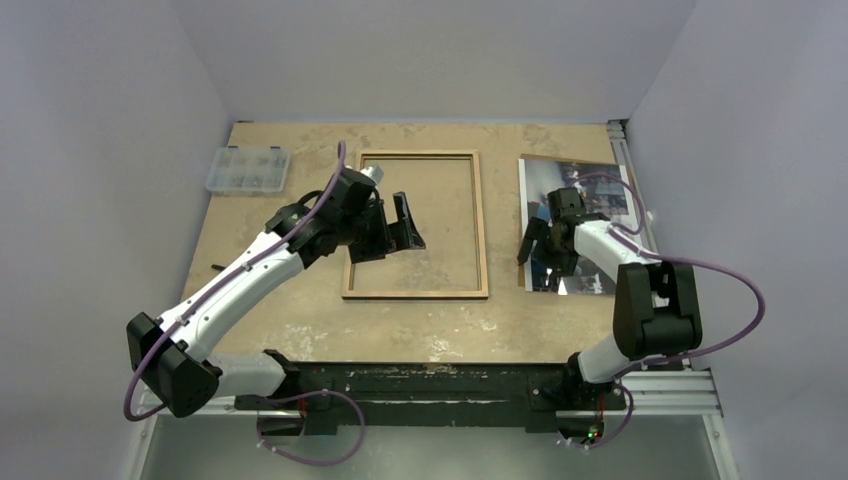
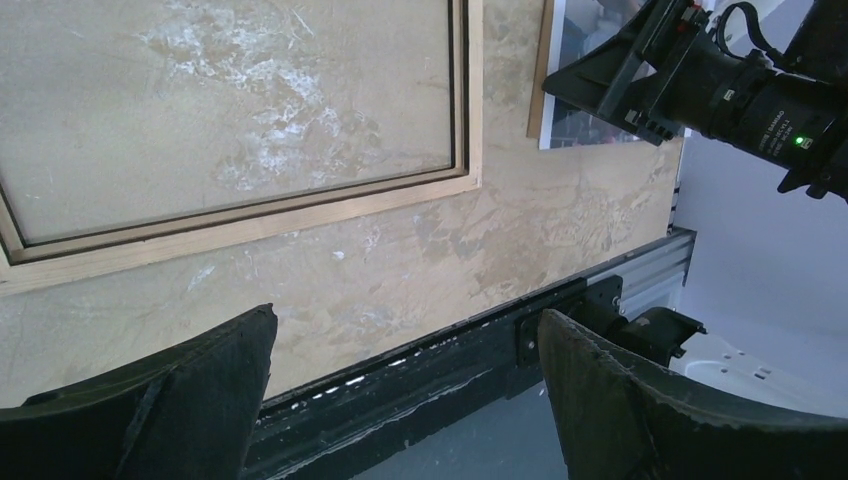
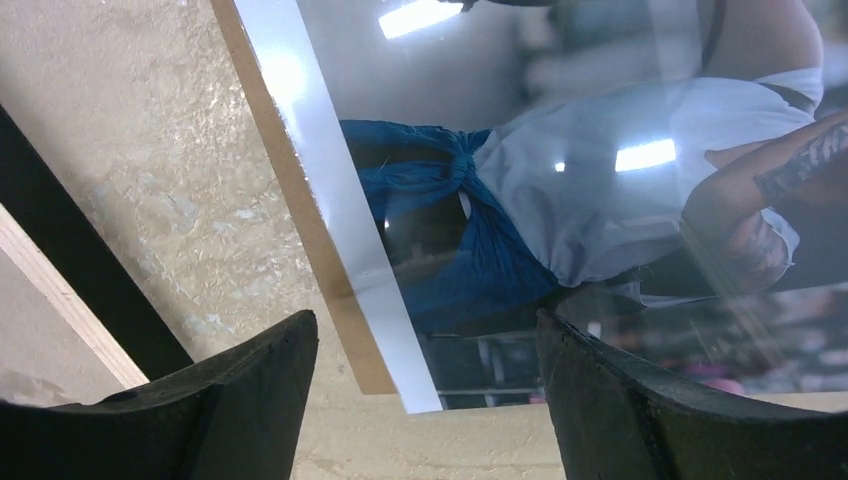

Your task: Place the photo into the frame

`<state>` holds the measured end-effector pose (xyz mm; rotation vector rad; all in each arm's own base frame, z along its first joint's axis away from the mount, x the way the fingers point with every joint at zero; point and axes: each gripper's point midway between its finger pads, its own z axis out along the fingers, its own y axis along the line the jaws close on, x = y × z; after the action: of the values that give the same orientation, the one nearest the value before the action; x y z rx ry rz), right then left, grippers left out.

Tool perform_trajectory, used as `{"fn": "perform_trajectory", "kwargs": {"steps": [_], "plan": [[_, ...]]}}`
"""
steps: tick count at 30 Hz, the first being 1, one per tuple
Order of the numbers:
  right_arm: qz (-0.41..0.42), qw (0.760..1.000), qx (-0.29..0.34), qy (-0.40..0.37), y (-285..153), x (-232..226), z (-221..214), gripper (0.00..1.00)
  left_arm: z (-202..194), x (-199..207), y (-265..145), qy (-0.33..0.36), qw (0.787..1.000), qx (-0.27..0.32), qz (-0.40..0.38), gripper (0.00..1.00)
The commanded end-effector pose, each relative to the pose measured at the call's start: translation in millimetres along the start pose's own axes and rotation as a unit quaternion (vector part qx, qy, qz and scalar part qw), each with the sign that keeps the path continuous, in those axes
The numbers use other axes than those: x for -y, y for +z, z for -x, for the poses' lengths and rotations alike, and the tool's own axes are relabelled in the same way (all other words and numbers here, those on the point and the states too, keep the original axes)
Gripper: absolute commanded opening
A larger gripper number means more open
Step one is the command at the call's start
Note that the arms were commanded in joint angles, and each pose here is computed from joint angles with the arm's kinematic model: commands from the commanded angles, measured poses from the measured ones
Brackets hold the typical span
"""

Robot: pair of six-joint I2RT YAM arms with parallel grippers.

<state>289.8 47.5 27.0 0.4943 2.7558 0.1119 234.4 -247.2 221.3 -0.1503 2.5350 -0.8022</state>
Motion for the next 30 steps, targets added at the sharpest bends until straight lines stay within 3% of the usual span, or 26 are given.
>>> {"fn": "perform_trajectory", "kwargs": {"steps": [1, 17, 30], "plan": [[0.064, 0.997, -0.040, 0.001, 9.7, -18.5, -22.3, 0.76, 7.9, 20.6, -10.6, 0.003, 0.999, 0.003, -0.038, 0.99], [0.151, 0.979, -0.139, 0.017, 22.3, -48.4, -85.5, 0.74, 7.1, 23.0, -3.8, -0.001, 0.999, -0.005, -0.041, 1.00], [0.140, 0.984, -0.101, -0.052, 4.6, -85.3, -75.2, 0.66, 5.5, 24.6, -0.4, 0.001, 0.999, -0.013, -0.044, 0.99]]}}
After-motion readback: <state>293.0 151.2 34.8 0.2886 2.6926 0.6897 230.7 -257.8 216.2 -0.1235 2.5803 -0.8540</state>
